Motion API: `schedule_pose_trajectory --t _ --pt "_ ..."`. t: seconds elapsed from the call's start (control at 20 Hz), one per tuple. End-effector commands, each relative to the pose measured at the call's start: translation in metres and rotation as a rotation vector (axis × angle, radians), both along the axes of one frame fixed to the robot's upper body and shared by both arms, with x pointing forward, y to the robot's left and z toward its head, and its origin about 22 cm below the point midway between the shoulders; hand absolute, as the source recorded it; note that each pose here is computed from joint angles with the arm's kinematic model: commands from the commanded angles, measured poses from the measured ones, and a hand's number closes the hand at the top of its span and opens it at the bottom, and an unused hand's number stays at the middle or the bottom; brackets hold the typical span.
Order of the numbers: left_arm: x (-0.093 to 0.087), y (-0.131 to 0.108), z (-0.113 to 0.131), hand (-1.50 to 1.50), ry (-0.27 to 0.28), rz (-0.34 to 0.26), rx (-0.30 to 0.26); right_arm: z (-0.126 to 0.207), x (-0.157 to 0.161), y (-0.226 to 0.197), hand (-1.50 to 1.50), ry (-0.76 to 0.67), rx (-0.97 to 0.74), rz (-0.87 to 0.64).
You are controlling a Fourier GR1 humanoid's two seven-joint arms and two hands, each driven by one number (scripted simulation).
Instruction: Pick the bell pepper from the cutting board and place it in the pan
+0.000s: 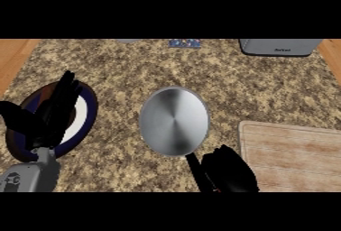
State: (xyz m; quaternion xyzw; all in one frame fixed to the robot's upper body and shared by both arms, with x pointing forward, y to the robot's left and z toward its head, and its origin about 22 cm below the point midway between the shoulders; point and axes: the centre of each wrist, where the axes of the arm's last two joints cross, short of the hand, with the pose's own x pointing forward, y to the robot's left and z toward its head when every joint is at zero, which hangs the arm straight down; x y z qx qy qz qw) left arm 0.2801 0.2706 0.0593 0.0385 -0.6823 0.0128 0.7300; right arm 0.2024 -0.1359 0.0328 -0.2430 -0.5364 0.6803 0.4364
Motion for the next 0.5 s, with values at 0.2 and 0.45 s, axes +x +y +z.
schedule_pose_trajectory --t 0.2,0.45 --pt "0.0 -0.001 -0.003 0.0 0.008 -0.002 0.008 0.071 -0.057 0.087 1.5 -0.413 0.174 -0.011" --pt "0.001 0.004 -0.006 0.0 0.001 -0.009 0.001 0.091 -0.084 0.108 1.5 -0.518 0.198 -0.076"
